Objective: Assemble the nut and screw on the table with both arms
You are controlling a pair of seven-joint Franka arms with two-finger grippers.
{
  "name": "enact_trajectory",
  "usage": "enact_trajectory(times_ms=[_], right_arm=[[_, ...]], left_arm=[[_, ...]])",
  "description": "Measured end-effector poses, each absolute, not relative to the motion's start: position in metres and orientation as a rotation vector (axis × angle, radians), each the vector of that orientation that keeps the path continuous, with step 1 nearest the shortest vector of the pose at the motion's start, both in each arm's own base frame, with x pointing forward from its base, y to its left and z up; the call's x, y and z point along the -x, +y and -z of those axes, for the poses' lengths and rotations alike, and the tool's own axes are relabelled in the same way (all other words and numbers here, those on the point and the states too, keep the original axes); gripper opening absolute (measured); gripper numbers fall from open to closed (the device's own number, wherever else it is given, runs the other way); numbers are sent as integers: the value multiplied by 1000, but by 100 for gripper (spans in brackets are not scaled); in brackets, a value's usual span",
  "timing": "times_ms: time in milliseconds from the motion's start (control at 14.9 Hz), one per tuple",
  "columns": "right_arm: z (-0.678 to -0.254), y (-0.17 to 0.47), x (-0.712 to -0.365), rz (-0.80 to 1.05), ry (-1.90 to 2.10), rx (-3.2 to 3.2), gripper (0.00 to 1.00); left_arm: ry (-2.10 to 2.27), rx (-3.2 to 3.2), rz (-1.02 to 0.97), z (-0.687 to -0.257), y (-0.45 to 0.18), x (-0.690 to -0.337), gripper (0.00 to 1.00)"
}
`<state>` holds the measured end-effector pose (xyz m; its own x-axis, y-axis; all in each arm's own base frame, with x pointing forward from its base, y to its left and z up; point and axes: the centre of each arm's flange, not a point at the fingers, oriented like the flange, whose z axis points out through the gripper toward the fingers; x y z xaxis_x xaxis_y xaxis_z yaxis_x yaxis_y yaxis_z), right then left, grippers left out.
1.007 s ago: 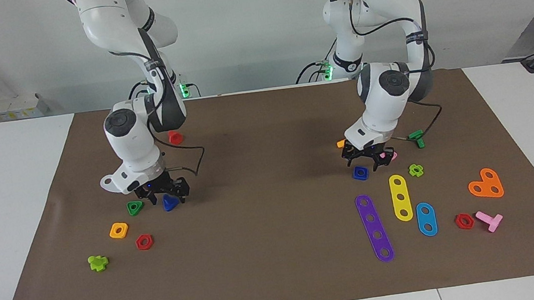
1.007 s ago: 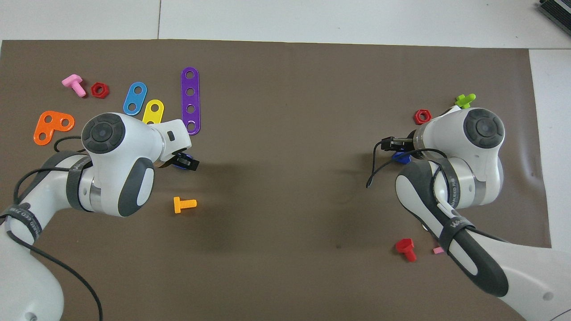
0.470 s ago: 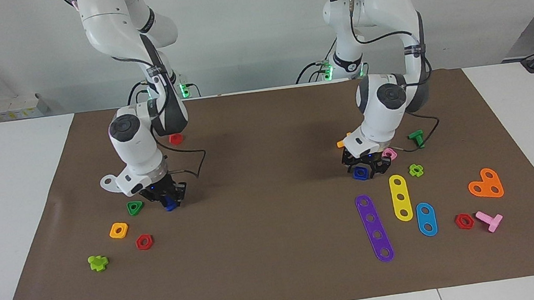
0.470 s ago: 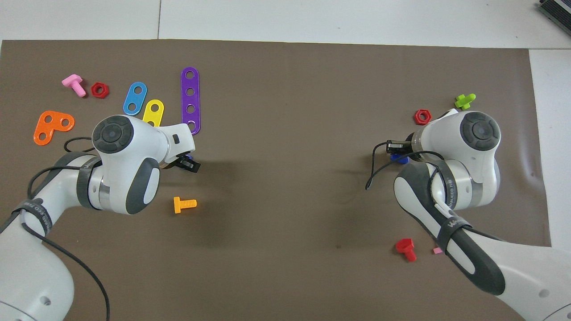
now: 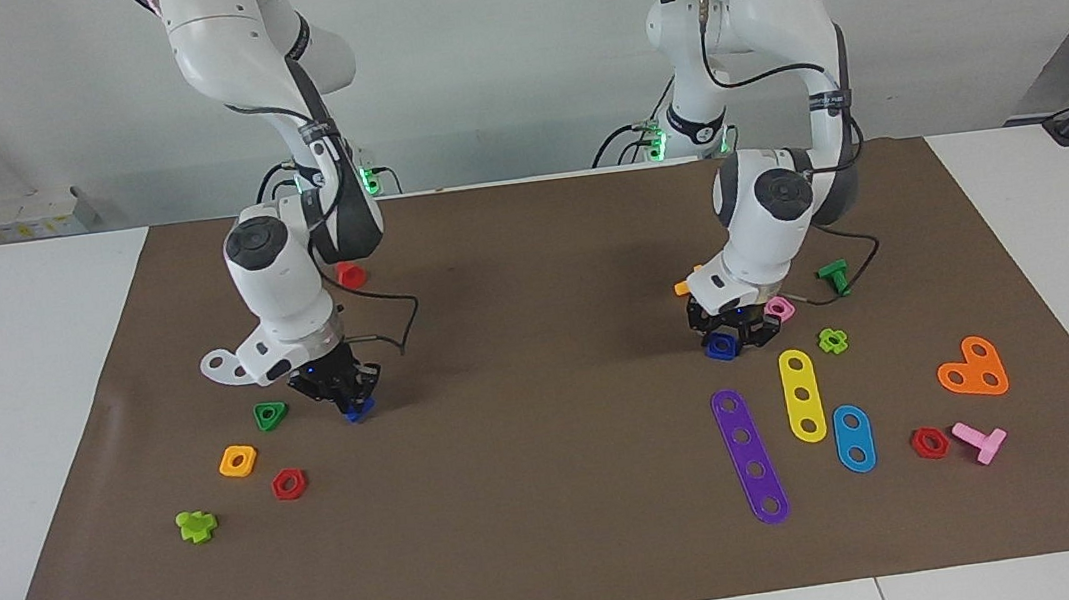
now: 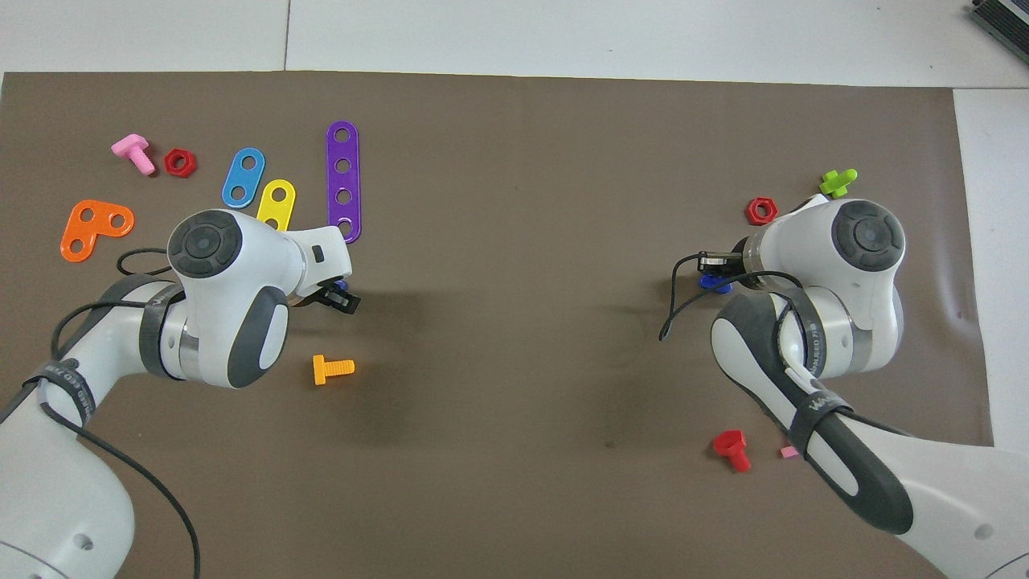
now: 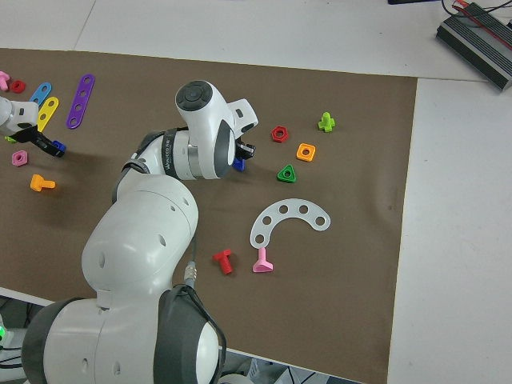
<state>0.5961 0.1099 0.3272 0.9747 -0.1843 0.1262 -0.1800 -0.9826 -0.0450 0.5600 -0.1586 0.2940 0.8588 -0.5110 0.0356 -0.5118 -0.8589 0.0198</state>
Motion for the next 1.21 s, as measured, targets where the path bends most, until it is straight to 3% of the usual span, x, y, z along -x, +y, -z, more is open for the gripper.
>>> enact_trajectory(times_ms=[470, 672, 873, 1209], right_arm=[[-353, 243, -573, 252, 444, 3000, 19], [-359, 299, -555, 239, 469, 2984, 19], [-355, 332, -543, 244, 458, 3006, 19], [-328, 367, -530, 234, 418, 3049, 19]], left_arm=[[-693, -3035, 27, -298, -155, -561, 47], [-554, -3064, 76, -328, -157, -571, 47], [-393, -3089, 77, -365, -164, -582, 47], [-206, -3108, 79, -376, -181, -581, 47]])
